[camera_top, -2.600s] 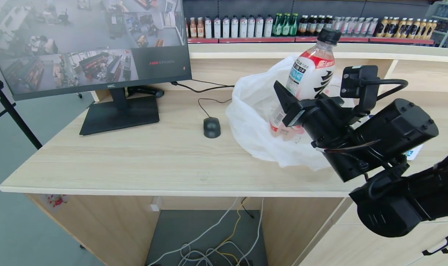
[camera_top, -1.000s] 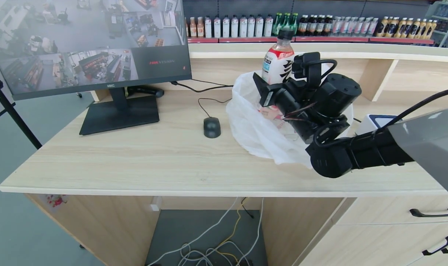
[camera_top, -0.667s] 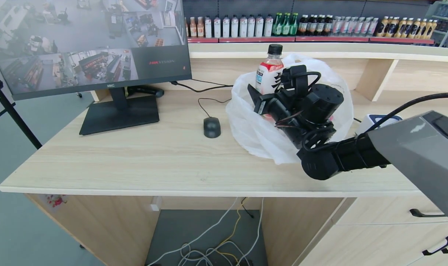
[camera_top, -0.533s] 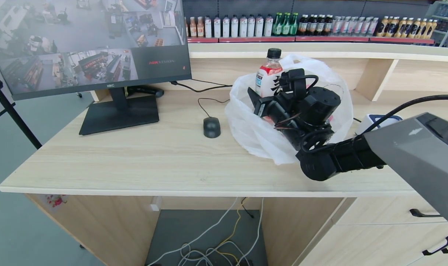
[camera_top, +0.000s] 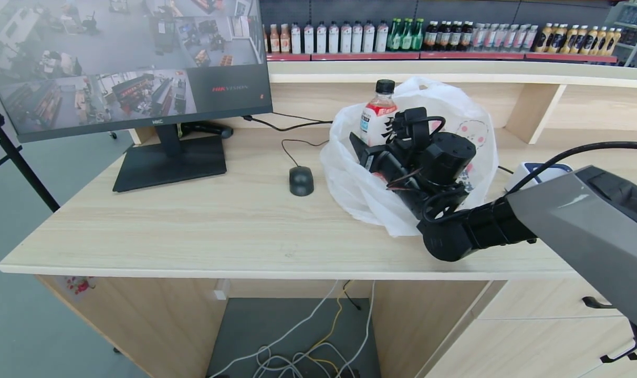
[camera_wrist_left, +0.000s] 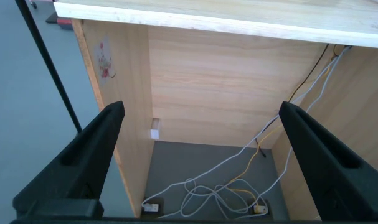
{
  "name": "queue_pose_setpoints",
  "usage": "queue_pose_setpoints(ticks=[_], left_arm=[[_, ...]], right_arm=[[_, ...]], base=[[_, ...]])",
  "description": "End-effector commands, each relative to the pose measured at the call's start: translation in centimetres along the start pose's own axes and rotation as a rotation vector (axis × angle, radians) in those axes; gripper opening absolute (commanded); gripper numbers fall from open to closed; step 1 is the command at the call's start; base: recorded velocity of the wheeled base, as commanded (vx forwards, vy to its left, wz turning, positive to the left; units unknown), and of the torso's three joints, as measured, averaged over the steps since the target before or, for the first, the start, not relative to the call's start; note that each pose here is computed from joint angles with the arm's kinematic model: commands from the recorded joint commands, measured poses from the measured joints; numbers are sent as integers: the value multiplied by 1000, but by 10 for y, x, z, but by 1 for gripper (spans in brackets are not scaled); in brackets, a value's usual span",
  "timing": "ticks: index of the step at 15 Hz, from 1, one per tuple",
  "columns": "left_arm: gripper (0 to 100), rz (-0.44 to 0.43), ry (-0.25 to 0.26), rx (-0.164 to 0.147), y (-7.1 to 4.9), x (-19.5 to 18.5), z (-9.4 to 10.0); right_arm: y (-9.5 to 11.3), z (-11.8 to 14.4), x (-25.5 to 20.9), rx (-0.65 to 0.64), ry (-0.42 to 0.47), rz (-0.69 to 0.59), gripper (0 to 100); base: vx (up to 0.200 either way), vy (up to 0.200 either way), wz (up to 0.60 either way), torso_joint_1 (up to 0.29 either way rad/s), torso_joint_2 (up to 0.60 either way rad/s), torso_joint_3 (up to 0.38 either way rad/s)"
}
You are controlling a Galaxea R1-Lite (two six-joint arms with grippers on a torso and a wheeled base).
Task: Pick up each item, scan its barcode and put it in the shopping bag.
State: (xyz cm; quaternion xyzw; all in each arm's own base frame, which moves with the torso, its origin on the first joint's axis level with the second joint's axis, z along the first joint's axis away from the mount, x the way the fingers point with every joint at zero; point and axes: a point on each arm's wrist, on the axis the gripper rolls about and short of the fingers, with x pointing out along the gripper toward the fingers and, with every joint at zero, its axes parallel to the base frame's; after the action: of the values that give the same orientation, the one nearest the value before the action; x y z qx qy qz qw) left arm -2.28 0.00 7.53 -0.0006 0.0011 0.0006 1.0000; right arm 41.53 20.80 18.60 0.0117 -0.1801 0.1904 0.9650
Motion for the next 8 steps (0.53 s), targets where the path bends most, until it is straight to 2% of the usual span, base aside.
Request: queue_pose_setpoints(ticks=[1, 8], left_arm=[[100, 0, -1, -2, 0, 0, 0], [100, -1, -1, -2, 0, 0, 0]], right_arm=[[-1, -3, 0, -2, 9, -2, 0], [-1, -8, -1, -1, 19, -1, 0]], base=[[0, 0, 0, 0, 0, 0], [0, 0, 0, 0, 0, 0]])
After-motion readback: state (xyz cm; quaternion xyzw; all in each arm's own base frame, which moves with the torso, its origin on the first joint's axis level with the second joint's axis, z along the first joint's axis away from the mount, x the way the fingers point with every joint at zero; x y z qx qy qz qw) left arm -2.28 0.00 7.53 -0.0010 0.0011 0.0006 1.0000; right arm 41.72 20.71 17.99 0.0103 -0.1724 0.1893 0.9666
